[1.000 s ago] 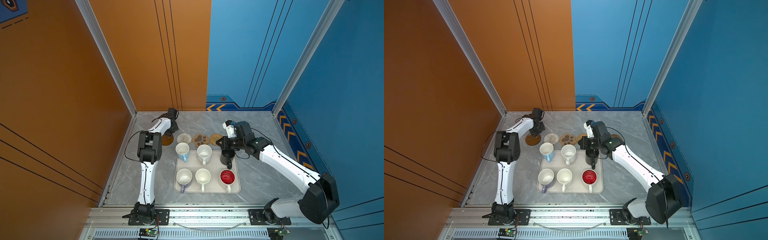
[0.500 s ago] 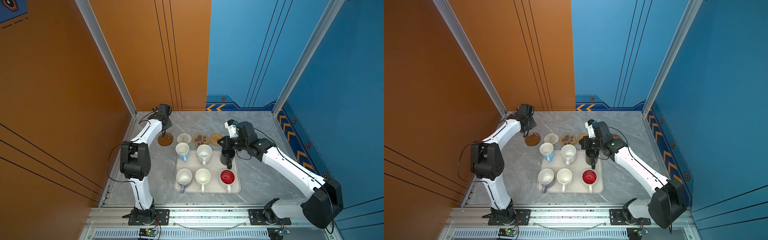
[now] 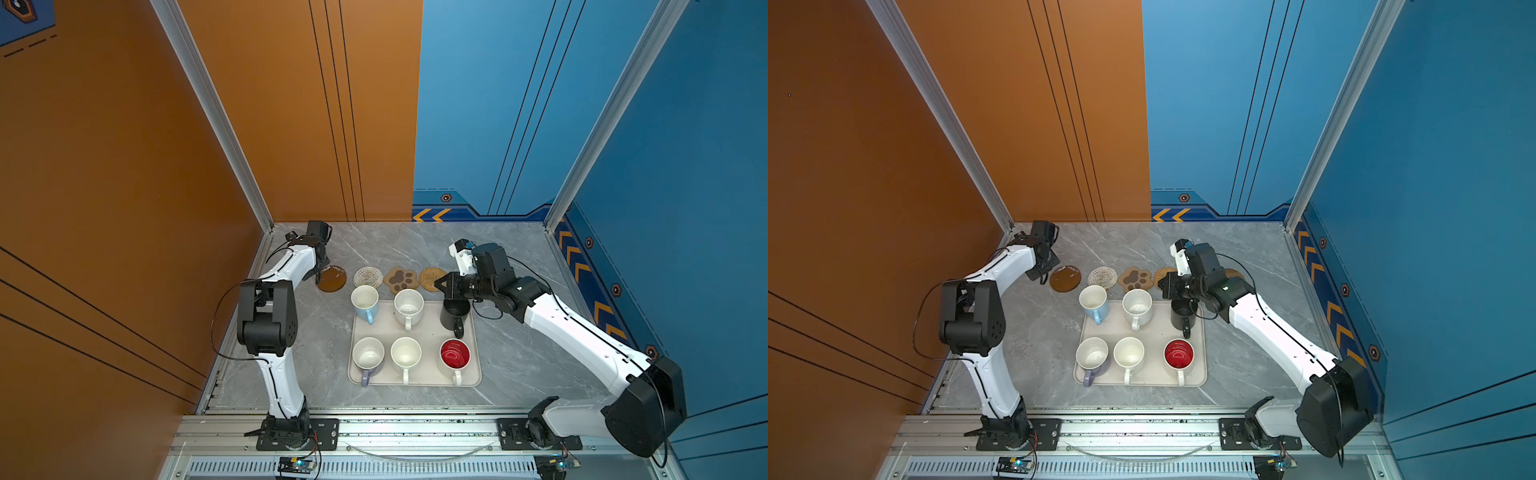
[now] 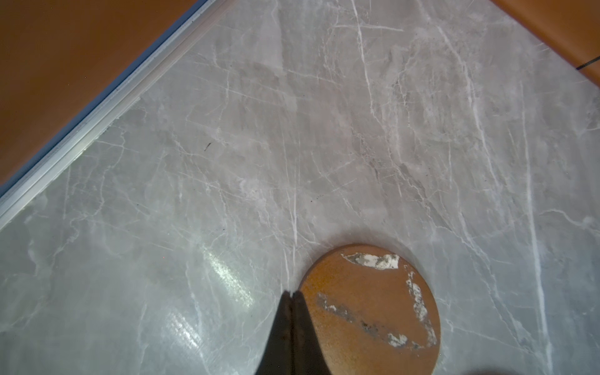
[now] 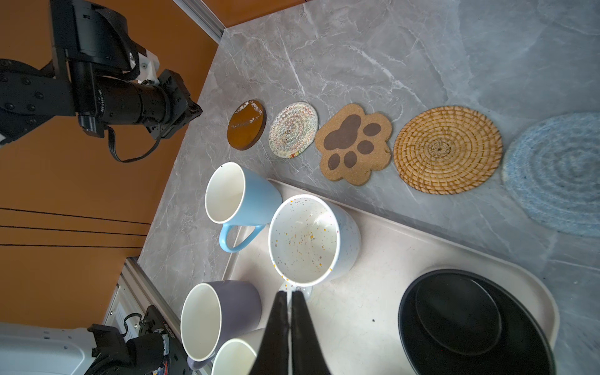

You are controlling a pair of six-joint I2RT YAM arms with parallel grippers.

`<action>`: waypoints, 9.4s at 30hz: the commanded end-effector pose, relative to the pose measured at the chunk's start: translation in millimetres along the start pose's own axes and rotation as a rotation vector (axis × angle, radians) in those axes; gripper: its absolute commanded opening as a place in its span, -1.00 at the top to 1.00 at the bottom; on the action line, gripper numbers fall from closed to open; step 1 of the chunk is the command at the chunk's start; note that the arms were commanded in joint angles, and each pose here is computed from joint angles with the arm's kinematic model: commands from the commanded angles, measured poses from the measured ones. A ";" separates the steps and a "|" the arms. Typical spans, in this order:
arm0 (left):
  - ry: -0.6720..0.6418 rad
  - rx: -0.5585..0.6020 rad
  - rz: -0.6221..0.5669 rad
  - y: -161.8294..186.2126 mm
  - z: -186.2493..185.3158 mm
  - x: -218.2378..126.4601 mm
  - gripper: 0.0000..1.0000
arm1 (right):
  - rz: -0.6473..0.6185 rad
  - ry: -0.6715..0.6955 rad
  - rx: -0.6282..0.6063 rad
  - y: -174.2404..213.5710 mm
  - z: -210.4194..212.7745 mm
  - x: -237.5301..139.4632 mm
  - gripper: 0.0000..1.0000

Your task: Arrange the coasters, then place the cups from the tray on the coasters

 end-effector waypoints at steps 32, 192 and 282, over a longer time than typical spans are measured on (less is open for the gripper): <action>-0.043 -0.139 0.050 13.9 -33.2 57.6 1.00 | 0.017 0.002 0.014 -15.9 2.4 12.2 0.91; 1.293 0.627 -0.284 195.8 50.0 -281.0 -0.96 | 0.384 0.481 0.066 103.0 -67.5 29.1 0.13; 1.230 0.492 -0.298 186.3 46.3 -269.4 -0.96 | 0.197 0.596 0.151 -23.0 -191.2 -23.0 1.00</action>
Point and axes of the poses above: each gripper's point midway between its finger pads, its own x axis out along the fingers, its own z axis along the line the jaws close on, y = z × x, the point moved 8 cm from there along -x, back along the fingers, and after that the axes turned 8 degrees about -x, right-handed, at the moved point
